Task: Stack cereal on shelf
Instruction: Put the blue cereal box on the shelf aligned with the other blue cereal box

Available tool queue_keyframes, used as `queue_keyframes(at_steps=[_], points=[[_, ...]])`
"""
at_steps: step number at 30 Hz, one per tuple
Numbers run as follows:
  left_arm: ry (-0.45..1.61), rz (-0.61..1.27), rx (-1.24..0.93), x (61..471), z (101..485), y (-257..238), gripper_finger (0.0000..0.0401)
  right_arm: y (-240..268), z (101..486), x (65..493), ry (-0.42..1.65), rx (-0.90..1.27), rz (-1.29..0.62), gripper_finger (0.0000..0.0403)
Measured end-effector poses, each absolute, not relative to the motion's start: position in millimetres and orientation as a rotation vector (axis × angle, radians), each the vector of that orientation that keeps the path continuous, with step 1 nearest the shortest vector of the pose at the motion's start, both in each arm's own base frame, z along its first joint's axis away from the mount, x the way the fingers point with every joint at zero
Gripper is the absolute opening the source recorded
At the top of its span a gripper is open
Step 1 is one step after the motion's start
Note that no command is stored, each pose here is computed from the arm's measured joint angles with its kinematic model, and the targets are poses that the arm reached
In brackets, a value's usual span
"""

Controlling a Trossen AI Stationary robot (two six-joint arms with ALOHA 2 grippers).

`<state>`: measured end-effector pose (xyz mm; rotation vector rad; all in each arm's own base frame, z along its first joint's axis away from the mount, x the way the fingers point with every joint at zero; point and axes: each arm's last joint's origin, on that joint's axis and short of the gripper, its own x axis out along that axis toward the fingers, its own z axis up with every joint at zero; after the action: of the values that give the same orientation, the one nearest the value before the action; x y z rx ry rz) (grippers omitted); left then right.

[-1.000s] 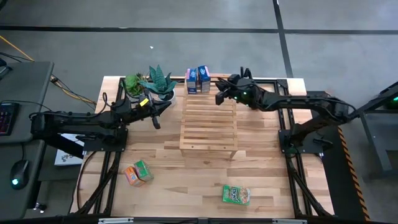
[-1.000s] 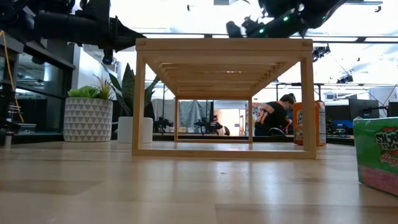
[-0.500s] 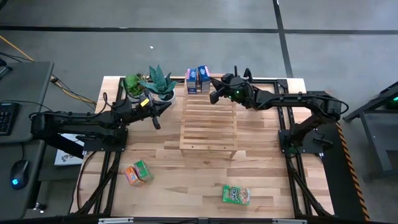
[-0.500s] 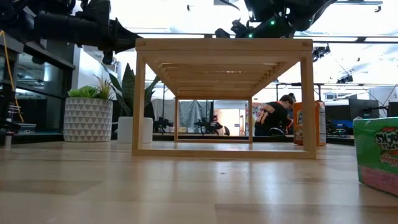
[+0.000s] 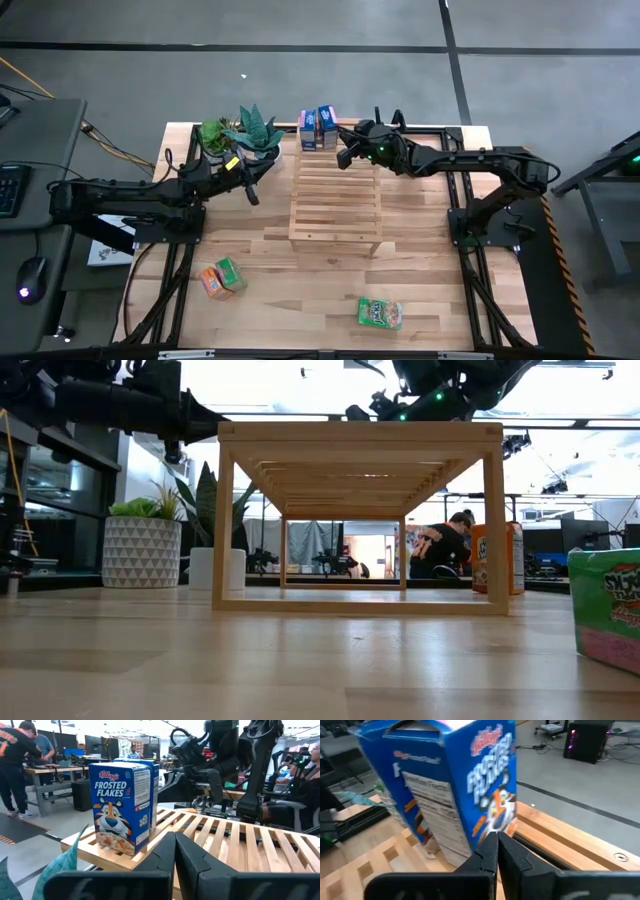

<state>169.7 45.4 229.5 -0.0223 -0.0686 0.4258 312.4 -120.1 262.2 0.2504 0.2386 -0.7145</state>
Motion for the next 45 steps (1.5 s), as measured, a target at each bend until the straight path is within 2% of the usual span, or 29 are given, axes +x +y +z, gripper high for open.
queue_keyframes(at_steps=[23, 30, 34, 37, 41, 45], points=[[-0.069, 0.466, -0.021, 169.2, 229.5, 46.5, 0.0000, -113.9, 253.4, 312.5, 0.355, 0.277, -0.541, 0.0000], [-0.054, 0.490, 0.004, 169.9, 228.2, 47.3, 0.0000, -85.1, 255.9, 323.4, 0.340, 0.315, -0.337, 0.0000], [-0.051, 0.490, 0.018, 171.9, 227.1, 47.8, 0.0000, -56.6, 259.3, 337.2, 0.229, 0.307, -0.371, 0.0000], [-0.081, 0.494, 0.014, 172.6, 229.4, 48.1, 0.0000, -38.8, 262.5, 345.4, 0.112, 0.307, -0.467, 0.0000], [-0.081, 0.505, 0.003, 172.6, 229.1, 48.4, 0.0000, -28.3, 255.7, 350.6, 0.061, 0.279, -0.641, 0.0000], [-0.082, 0.516, 0.002, 172.4, 229.2, 48.7, 0.0000, -20.8, 244.2, 359.8, 0.018, 0.256, -0.709, 0.0000]])
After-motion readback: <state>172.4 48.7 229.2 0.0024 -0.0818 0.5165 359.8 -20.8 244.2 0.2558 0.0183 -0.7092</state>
